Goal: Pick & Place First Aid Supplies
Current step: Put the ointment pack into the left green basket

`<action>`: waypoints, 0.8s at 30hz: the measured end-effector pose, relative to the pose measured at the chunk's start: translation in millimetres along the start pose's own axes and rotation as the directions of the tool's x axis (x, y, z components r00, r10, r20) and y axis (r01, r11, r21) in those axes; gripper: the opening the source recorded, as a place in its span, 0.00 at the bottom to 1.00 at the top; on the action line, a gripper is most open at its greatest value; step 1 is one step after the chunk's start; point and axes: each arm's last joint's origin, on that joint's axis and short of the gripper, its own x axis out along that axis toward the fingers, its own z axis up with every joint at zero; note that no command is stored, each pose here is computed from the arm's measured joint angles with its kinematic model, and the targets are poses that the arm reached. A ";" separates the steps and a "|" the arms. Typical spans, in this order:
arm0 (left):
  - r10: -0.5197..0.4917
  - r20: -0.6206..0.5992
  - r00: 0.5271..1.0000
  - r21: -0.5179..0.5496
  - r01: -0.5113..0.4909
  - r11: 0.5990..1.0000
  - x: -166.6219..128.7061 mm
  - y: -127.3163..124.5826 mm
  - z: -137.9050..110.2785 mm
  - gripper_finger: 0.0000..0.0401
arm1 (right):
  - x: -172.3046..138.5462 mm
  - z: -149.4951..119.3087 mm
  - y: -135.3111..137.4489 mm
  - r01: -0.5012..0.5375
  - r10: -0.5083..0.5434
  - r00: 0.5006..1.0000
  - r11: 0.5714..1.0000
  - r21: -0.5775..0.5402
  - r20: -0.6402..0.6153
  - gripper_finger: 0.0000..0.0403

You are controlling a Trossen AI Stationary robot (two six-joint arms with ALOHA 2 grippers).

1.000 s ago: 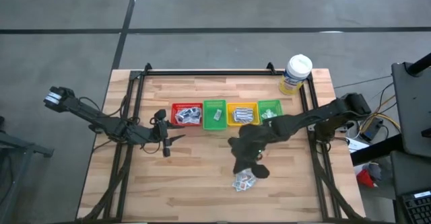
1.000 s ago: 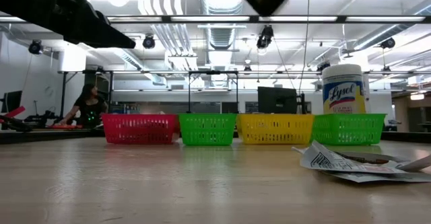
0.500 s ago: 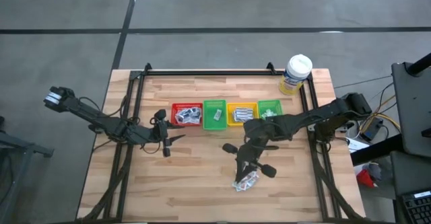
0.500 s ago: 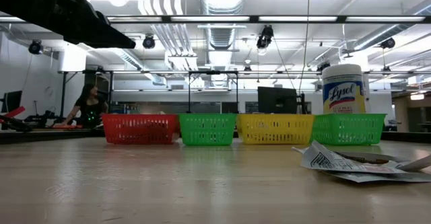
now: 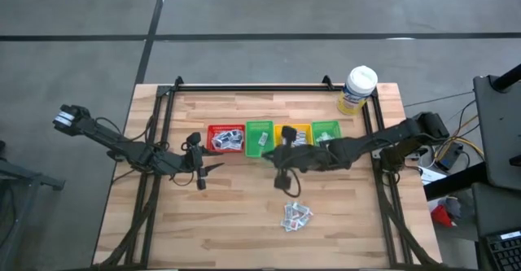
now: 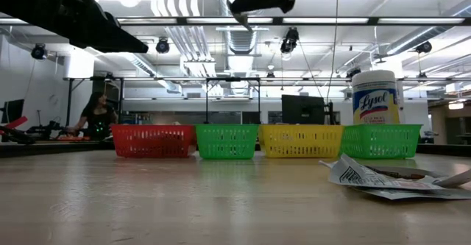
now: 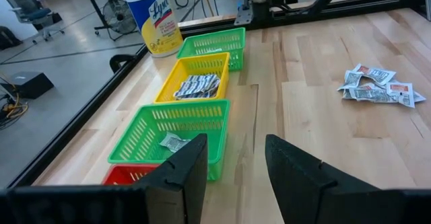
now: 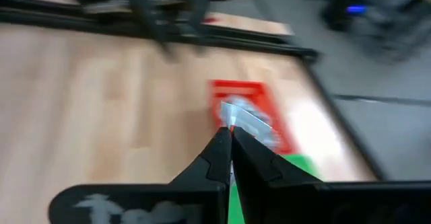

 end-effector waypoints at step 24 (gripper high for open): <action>0.005 -0.002 1.000 0.001 -0.005 1.000 0.4 0.1 -0.2 0.38 | 109.9 -12.8 -73.8 0.405 -0.308 0.903 0.844 0.353 -0.300 0.02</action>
